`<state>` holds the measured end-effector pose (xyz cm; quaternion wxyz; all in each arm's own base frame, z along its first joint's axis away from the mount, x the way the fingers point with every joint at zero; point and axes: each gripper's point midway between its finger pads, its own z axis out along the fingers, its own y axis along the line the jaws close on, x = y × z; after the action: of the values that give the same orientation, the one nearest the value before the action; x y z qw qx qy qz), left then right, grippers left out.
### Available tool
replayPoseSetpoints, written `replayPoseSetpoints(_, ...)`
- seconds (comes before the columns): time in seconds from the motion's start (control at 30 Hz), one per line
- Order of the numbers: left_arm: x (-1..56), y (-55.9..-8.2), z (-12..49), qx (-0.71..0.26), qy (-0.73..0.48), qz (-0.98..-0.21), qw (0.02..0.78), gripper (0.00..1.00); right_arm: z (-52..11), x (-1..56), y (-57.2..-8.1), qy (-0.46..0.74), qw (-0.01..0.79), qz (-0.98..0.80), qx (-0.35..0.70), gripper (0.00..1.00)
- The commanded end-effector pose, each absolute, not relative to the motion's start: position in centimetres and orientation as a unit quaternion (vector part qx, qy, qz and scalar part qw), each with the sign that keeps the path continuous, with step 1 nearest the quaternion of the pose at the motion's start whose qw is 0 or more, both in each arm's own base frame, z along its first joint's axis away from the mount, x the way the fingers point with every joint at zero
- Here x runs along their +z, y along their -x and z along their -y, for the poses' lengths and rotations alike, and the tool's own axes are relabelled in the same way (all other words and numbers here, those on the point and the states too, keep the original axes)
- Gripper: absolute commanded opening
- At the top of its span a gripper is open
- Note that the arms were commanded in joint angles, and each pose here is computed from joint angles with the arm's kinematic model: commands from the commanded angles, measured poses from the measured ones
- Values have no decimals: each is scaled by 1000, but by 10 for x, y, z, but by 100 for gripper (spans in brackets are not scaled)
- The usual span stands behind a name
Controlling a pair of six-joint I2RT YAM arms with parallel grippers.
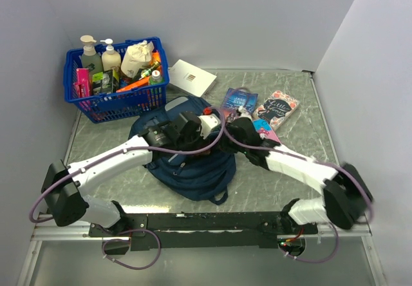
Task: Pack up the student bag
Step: Place the personal item in the student bag, then zip the student bag at the center of the board.
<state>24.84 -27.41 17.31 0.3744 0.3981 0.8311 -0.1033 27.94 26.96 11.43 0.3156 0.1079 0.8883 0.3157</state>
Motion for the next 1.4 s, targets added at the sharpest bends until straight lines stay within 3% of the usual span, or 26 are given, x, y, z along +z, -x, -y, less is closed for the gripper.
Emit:
replayPoseSetpoints(0.0,213,-256,313,-165,-422,-791,410,29,-254,185,-272,-69,434,-831,342,44)
replayPoseSetpoints(0.17,242,-264,309,-223,-400,-789,409,56,-244,192,-231,-21,448,-834,320,51)
replayPoseSetpoints(0.2,252,-267,306,-236,-393,-786,415,69,-245,194,-227,-14,451,-834,319,51)
replayPoseSetpoints(0.3,262,-276,280,-258,-382,-787,411,76,-258,204,-210,35,446,-833,326,51)
replayPoseSetpoints(0.4,250,-269,244,-269,-420,-777,385,79,-280,211,-194,98,416,-849,312,51)
replayPoseSetpoints(0.53,207,-257,199,-208,-491,-762,368,80,-319,199,-180,187,359,-876,262,50)
replayPoseSetpoints(0.73,153,-220,184,-218,-555,-735,324,80,-350,178,-169,243,299,-893,234,54)
replayPoseSetpoints(0.87,131,-202,180,-229,-597,-710,295,86,-338,181,-173,203,324,-894,234,55)
replayPoseSetpoints(1.1,122,-216,175,-192,-629,-689,304,85,-290,197,-172,122,384,-868,290,57)
replayPoseSetpoints(1.37,113,-208,182,-207,-678,-636,306,86,-247,188,-176,54,386,-862,323,57)
